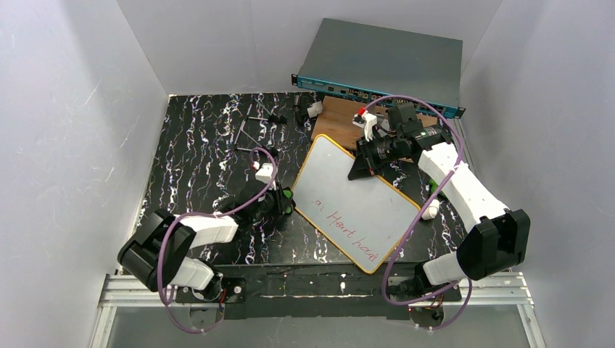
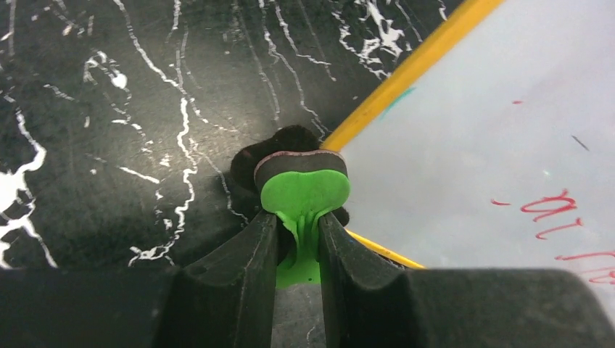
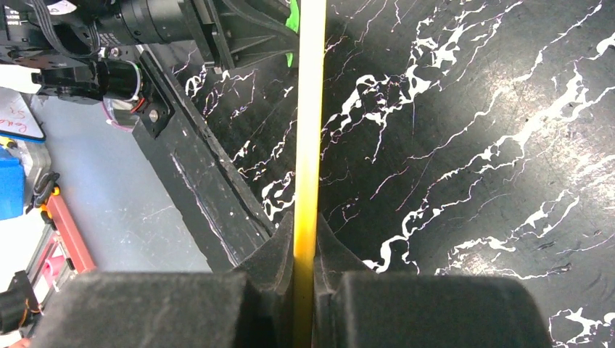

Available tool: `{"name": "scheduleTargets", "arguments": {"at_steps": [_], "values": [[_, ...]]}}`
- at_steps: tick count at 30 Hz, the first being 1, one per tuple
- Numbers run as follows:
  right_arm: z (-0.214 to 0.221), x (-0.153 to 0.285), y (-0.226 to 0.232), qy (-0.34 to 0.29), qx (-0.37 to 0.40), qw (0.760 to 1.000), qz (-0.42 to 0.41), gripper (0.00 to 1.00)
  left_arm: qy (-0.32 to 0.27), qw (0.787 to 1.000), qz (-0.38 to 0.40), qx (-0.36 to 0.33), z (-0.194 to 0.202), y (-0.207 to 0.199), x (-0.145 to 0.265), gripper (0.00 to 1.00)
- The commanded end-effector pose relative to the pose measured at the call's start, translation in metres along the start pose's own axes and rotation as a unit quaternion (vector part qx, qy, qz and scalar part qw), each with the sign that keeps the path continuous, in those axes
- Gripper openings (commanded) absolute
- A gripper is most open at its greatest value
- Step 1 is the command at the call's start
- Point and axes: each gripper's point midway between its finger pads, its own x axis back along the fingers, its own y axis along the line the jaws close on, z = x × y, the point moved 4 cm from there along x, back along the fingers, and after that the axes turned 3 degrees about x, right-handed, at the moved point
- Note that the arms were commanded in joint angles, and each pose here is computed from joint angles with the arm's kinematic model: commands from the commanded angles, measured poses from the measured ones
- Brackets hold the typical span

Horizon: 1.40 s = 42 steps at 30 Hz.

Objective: Erase the whiteboard
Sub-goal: Erase the whiteboard at the center of the board.

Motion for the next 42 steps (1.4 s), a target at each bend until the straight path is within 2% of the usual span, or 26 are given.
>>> {"name": "scheduleTargets", "arguments": {"at_steps": [1,7,12,14,16,18,20,23,25,27,29,30,31,37,40,42], "values": [[-0.021,0.009,0.03,-0.054,0.084,0.992,-0.074,0.01,-0.007,0.994,0.102,-0.032,-0.006,-0.043,0.004,0.0],[-0.021,0.007,0.029,-0.052,0.081,0.992,-0.076,0.01,0.01,0.986,0.155,-0.062,0.011,-0.08,0.007,0.0],[-0.02,0.007,0.028,-0.051,0.08,0.993,-0.075,0.01,0.014,0.973,0.213,-0.091,0.007,-0.117,0.003,0.0],[-0.02,0.008,0.028,-0.052,0.082,0.993,-0.073,0.01,0.015,0.972,0.209,-0.11,0.001,-0.122,0.002,0.0],[-0.02,0.008,0.028,-0.053,0.083,0.993,-0.072,0.01,0.006,0.979,0.164,-0.122,-0.008,-0.114,0.0,0.0],[-0.02,0.008,0.029,-0.053,0.084,0.992,-0.072,0.01,-0.012,0.988,0.083,-0.13,-0.021,-0.094,0.0,0.0],[-0.02,0.008,0.028,-0.053,0.083,0.993,-0.072,0.01,-0.028,0.993,0.028,-0.114,-0.035,-0.072,0.002,0.0],[-0.02,0.008,0.029,-0.053,0.083,0.992,-0.073,0.01,-0.052,0.997,-0.003,-0.056,-0.052,-0.047,0.008,0.0],[-0.02,0.008,0.029,-0.053,0.082,0.993,-0.073,0.01,-0.05,0.998,-0.004,-0.047,-0.057,-0.041,0.01,0.0],[-0.02,0.008,0.029,-0.053,0.082,0.993,-0.073,0.01,-0.029,0.998,0.017,-0.061,-0.055,-0.046,0.007,0.0],[-0.02,0.008,0.028,-0.053,0.083,0.993,-0.072,0.01,-0.004,0.994,0.071,-0.078,-0.046,-0.06,0.004,0.0],[-0.02,0.008,0.028,-0.053,0.083,0.993,-0.071,0.01,0.001,0.992,0.096,-0.086,-0.041,-0.069,0.004,0.09],[-0.02,0.008,0.028,-0.052,0.082,0.993,-0.071,0.01,0.004,0.988,0.115,-0.102,-0.035,-0.078,0.004,0.0],[-0.02,0.007,0.027,-0.051,0.08,0.993,-0.074,0.01,0.014,0.963,0.201,-0.179,-0.006,-0.132,0.009,0.0],[-0.02,0.006,0.027,-0.05,0.08,0.993,-0.074,0.01,0.013,0.957,0.207,-0.204,0.001,-0.146,0.009,0.0],[-0.02,0.006,0.027,-0.051,0.08,0.993,-0.073,0.01,0.013,0.963,0.179,-0.199,0.0,-0.141,0.005,0.0]]}}
